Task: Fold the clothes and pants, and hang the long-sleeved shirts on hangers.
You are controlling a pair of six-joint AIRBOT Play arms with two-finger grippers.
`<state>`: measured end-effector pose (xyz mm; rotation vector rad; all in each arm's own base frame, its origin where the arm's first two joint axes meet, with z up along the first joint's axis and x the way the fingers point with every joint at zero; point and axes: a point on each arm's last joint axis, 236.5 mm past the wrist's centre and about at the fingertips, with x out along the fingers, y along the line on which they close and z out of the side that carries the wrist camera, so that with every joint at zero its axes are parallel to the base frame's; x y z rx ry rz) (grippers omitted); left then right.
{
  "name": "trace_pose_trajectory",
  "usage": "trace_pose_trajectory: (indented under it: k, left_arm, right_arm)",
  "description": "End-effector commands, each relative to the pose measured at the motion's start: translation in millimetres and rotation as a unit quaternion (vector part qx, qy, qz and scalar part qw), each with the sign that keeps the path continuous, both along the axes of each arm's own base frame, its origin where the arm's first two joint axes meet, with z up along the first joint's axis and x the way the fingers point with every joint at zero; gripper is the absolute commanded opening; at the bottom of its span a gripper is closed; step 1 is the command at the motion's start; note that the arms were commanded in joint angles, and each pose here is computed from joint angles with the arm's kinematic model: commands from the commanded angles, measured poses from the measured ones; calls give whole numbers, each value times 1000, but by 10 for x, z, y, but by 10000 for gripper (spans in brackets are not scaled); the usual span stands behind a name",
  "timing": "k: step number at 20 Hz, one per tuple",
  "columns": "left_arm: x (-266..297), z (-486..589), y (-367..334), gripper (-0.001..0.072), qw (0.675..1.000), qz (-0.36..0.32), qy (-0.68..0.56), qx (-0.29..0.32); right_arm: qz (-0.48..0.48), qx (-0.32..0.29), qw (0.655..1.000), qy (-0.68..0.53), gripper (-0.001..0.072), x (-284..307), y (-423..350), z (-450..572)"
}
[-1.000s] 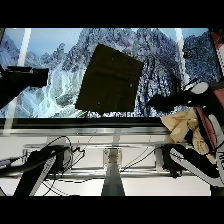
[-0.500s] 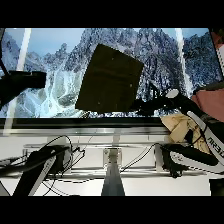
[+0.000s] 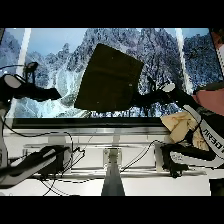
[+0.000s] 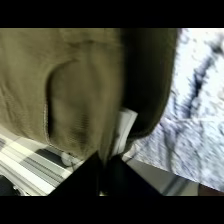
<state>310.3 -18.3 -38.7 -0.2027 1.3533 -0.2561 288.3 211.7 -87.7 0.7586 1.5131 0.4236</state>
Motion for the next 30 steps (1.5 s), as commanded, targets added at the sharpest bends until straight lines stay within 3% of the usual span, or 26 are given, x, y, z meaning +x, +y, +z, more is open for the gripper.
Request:
trace_pose_trajectory:
  k: [1,6,10,12,14,16,20,23,26,30]
  left_arm:
    - [-40,-345,-458,505,990,-35,61,-120]
    - [-144,-754,-643,505,974,-14,139,-178]
    - [-82,-689,-934,484,960,-40,122,-247]
    - [-116,-686,-1009,328,960,-54,125,-246]
    - [-185,-672,-1134,313,957,-88,126,-246]
    - [-279,-607,-1268,21,950,-139,120,-253]
    - [-86,1,-1379,15,940,-187,68,-277]
    - [338,946,-1273,14,947,-203,-71,-238]
    - [461,2223,-1139,14,927,-214,-259,-170]
    - [62,3968,-792,15,829,-131,-541,-45]
  right_arm:
    - [18,-1,999,-26,28,64,8,32]
    - [20,-1,999,-27,28,57,12,35]
    - [40,-1,998,-48,28,79,18,58]
    - [42,2,997,-59,28,145,38,129]
    - [59,5,994,-92,28,264,68,259]
    - [78,16,990,-115,28,361,127,448]
    - [158,52,969,-180,27,481,300,1064]
    - [204,71,943,-254,27,566,392,1775]
    - [207,73,904,-367,27,619,422,2684]
    - [234,76,819,-518,27,73,496,3839]
